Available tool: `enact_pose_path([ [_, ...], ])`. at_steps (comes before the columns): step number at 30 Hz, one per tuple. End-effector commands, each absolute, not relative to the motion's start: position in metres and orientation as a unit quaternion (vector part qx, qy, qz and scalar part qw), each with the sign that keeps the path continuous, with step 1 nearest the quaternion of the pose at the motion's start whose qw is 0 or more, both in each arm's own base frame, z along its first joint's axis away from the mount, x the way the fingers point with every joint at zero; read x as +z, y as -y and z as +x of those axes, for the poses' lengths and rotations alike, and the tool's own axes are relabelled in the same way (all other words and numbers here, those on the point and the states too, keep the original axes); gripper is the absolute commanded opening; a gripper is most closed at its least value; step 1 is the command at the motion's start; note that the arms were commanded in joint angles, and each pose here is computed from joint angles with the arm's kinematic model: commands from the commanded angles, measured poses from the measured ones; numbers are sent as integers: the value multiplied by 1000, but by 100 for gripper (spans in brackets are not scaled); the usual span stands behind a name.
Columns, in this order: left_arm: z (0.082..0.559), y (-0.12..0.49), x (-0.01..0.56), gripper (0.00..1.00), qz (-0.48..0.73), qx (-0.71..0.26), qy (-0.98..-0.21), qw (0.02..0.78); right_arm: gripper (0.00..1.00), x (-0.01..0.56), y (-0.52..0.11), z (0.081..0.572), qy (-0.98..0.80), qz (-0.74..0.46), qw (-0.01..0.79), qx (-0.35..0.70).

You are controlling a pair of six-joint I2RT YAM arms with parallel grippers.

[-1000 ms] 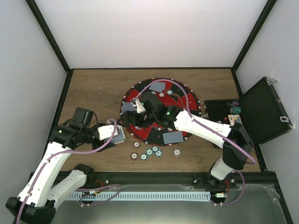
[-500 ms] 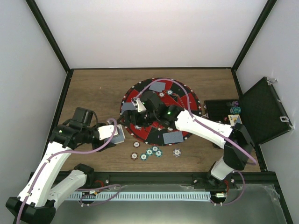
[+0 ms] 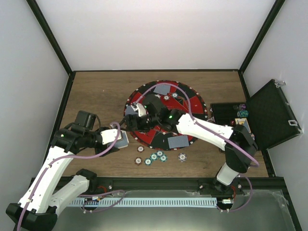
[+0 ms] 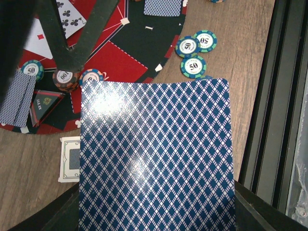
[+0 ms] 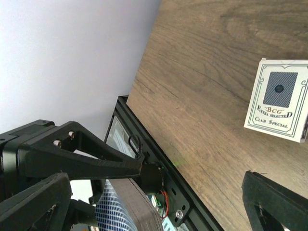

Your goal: Distribute texas hold em gaming equipment

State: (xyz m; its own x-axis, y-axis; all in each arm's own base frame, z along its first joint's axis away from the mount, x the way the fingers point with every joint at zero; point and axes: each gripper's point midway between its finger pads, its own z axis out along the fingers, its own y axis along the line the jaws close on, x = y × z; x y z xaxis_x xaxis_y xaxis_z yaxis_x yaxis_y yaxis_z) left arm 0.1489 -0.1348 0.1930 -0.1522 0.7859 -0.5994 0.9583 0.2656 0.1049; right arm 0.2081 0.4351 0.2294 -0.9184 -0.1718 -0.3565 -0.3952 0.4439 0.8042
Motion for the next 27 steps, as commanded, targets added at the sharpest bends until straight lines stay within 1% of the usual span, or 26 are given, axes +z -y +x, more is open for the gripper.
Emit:
enact_pose_path([
  [1,148,139,203,10,591,-160,-731,302,99,237,-438,194,-826,-181,92,526],
  [12,152,142,204,10,591,-162,-729,305,95,230,-417,159,-799,-174,57,573],
  [22,154,142,205,10,588,-162,-731,305,93,231,-450,151,-785,-195,36,587],
  [27,154,142,205,10,590,-161,-730,306,91,220,-462,149,-785,-199,19,586],
])
